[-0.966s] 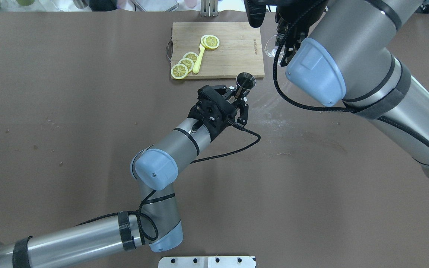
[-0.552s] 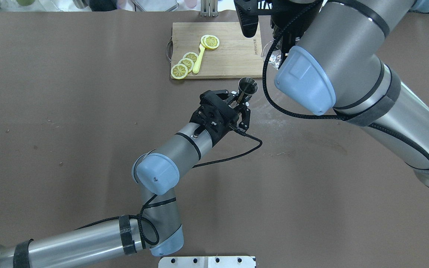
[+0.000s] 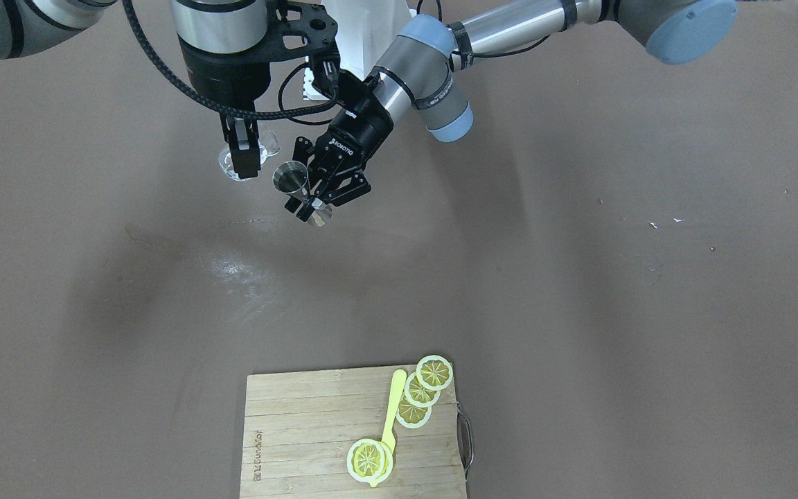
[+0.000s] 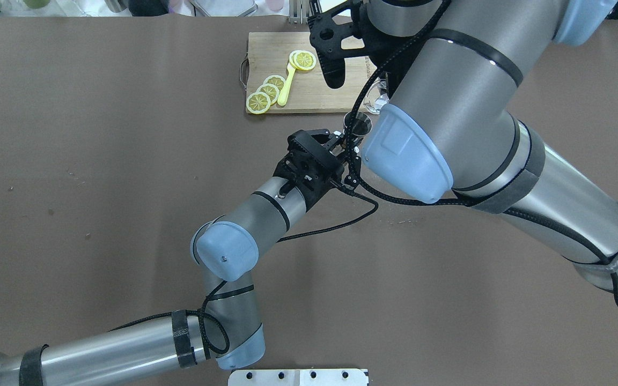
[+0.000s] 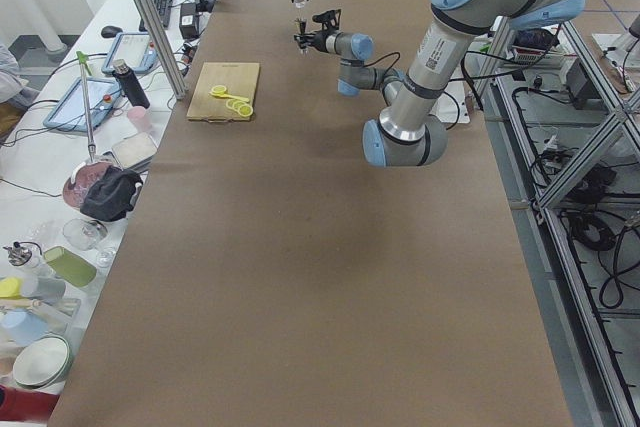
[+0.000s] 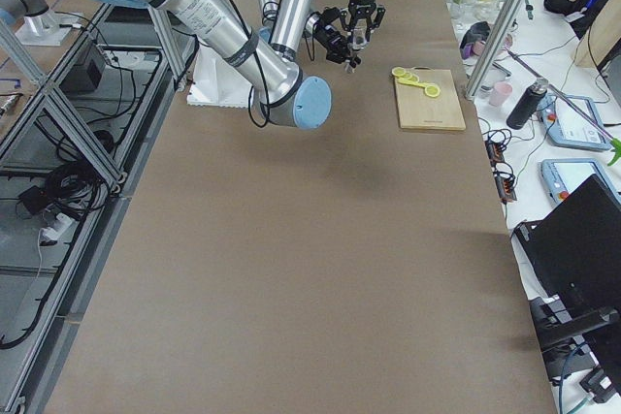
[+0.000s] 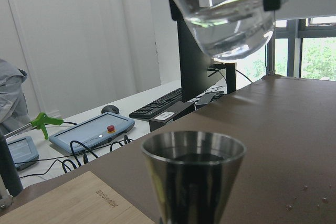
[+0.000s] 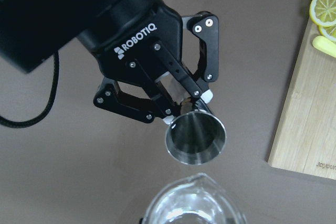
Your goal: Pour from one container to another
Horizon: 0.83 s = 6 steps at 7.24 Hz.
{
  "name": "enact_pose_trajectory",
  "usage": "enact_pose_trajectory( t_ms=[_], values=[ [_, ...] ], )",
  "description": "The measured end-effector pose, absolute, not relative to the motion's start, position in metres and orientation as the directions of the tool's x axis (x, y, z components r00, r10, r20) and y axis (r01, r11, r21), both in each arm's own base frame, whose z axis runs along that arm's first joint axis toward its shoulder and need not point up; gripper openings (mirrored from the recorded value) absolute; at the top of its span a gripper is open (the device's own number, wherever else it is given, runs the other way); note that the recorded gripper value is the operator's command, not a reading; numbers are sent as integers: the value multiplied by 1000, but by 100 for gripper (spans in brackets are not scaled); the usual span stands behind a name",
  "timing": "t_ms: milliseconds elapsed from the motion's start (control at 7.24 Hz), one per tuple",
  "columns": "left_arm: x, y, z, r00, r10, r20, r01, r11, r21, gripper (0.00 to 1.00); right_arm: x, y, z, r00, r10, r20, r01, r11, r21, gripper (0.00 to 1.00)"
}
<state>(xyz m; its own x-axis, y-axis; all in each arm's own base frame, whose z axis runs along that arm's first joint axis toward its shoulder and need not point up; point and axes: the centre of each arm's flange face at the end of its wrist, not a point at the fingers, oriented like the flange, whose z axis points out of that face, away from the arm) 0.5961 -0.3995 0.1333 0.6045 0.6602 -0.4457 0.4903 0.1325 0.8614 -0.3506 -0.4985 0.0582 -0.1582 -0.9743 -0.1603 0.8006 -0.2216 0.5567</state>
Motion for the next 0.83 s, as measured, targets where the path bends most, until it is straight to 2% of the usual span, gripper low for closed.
enact_pose_trajectory(
  t_ms=[828],
  values=[
    [591, -399, 129, 593, 661, -459, 518, 124, 847, 0, -373, -490, 49, -183, -970, -157, 856, -236, 459, 0]
  ],
)
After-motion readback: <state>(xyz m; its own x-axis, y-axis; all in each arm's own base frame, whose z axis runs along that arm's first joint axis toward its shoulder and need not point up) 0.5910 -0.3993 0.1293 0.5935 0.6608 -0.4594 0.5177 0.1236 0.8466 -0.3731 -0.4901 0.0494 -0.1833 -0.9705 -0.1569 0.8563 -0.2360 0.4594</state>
